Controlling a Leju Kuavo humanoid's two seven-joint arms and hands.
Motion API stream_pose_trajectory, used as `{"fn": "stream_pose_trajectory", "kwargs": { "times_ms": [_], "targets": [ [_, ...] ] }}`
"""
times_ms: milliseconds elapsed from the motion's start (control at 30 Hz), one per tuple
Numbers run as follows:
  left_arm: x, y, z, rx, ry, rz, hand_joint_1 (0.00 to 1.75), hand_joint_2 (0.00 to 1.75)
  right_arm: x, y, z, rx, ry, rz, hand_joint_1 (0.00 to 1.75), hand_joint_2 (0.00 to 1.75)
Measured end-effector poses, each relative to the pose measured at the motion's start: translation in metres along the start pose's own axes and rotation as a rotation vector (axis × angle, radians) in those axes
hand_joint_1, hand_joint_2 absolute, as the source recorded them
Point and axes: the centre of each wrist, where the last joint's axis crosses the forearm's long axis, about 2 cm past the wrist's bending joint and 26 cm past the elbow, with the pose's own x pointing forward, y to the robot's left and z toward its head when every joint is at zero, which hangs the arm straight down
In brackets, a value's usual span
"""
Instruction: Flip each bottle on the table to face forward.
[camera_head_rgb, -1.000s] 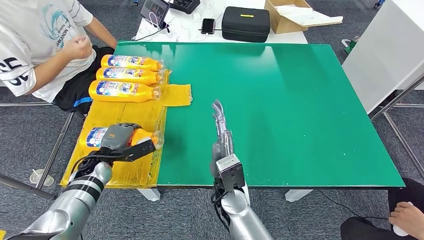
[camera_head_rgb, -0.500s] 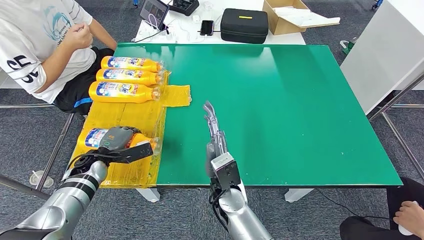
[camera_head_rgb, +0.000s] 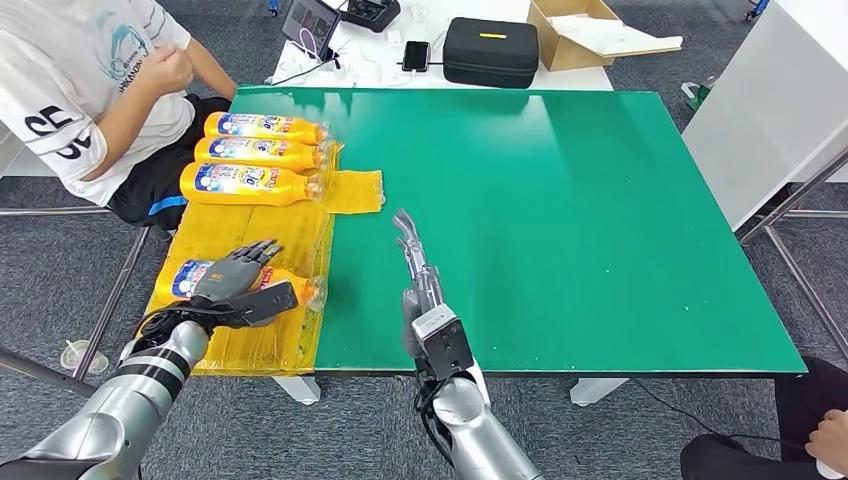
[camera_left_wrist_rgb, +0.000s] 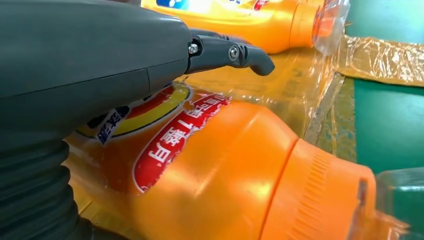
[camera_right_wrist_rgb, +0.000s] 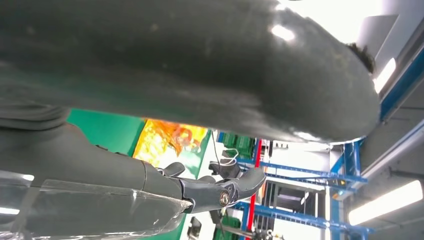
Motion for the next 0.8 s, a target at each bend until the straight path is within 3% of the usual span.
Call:
{"fn": "stream_pose_trajectory", "kwargs": {
  "times_ms": [233,433,567,667,767,800],
  "targets": [
    [-0.001,0.000,0.001,-0.048,-0.046,0.117,0.00,0.00,-0.003,0.001,-0.001,0.017,0.018,-0.005,0.00,0.00],
    [-0.002,0.001,0.004,-0.057,-0.140,0.372,0.00,0.00,-0.006,0.002,0.000,0.029,0.034,-0.007,0.00,0.00],
    [0.005,-0.013,0.005,0.120,-0.236,0.543,0.00,1.75,-0.008,0.003,0.001,0.032,0.044,-0.003,0.00,0.00],
    [0.018,-0.025,0.003,0.386,-0.288,0.657,0.00,1.75,-0.008,0.003,0.002,0.025,0.052,0.015,0.00,0.00],
    [0.038,-0.022,-0.001,0.779,-0.265,0.669,0.00,1.75,-0.009,0.004,0.005,0.016,0.076,0.042,0.00,0.00],
    [0.041,-0.019,-0.001,0.844,-0.254,0.661,0.00,1.75,-0.009,0.004,0.006,0.015,0.080,0.045,0.00,0.00]
  ]
}}
